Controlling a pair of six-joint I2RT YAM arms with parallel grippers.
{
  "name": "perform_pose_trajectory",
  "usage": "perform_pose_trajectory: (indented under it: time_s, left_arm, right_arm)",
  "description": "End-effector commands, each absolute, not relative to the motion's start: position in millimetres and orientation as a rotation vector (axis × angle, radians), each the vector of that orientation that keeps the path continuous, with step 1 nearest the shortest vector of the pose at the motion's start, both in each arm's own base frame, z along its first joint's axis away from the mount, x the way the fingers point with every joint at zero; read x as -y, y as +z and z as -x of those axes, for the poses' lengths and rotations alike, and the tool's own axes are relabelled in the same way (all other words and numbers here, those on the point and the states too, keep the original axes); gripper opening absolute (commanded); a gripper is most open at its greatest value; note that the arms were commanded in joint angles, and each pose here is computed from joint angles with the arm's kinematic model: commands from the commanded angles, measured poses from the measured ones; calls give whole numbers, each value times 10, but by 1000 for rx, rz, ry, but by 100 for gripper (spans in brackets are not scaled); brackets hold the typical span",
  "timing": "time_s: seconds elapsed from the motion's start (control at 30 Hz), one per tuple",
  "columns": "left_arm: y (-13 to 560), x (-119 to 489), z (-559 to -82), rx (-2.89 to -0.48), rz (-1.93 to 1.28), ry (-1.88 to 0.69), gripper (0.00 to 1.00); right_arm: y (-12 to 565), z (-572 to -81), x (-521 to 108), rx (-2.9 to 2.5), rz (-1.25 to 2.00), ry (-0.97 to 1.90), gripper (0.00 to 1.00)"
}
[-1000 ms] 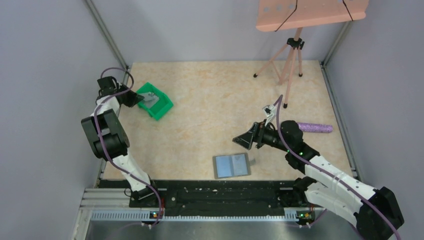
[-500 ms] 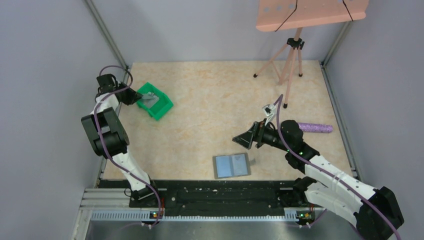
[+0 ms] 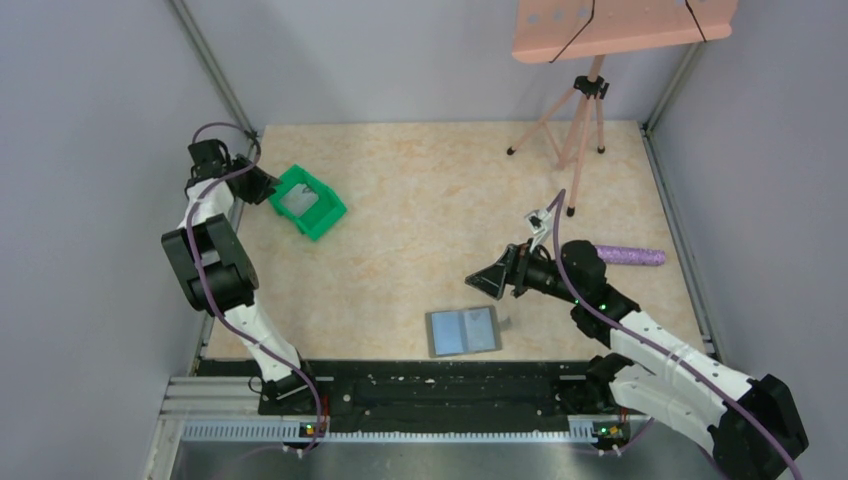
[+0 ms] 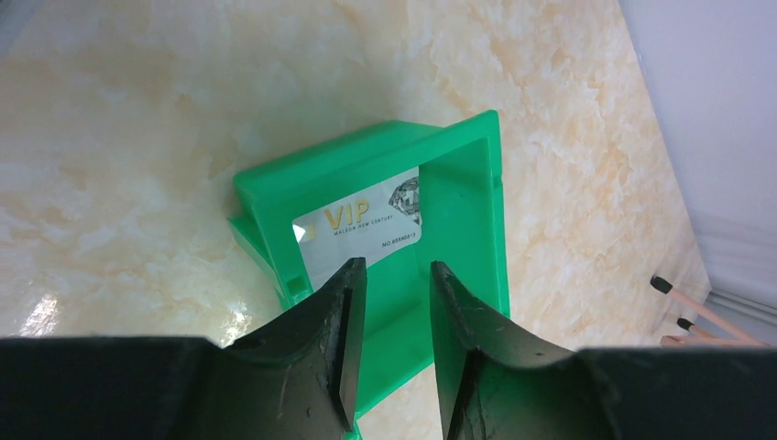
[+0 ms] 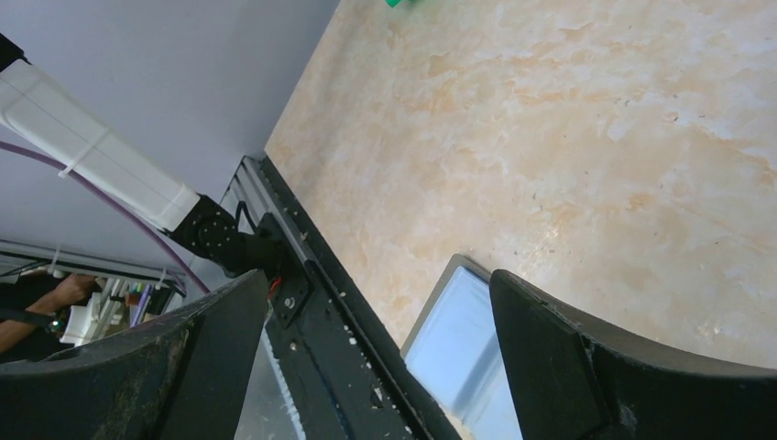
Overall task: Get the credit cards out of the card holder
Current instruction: Place the credit card in the storage box, then remove the credit card from the card holder.
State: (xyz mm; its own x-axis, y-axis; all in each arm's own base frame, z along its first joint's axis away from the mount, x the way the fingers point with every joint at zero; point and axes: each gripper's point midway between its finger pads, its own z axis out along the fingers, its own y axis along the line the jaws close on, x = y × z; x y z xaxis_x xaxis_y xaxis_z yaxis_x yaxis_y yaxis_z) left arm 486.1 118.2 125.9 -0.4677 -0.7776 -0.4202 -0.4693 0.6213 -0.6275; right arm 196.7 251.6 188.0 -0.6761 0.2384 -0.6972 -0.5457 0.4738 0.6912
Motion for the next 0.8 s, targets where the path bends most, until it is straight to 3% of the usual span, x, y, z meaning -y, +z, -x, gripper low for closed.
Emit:
perform_pose_trajectory:
  time_s: [0.0, 0.17, 0.47, 0.77]
  left_arm:
    - [1492, -1272, -4909, -2098, 961, -530, 37]
    - [1579, -1007, -4823, -2131, 925, -564, 37]
    - [1733, 24, -4450, -2229, 714, -724, 37]
    - [1866, 1352, -3681, -2361, 283, -928, 37]
  right_arm:
    - [2149, -2016, -2522, -1878, 275, 1278, 91]
    - [1927, -2051, -2475, -1988, 199, 1233, 90]
    - [1472, -1834, -2362, -2169, 120, 1223, 76]
    - [1018, -1601, -2201, -2297, 76, 1178, 70]
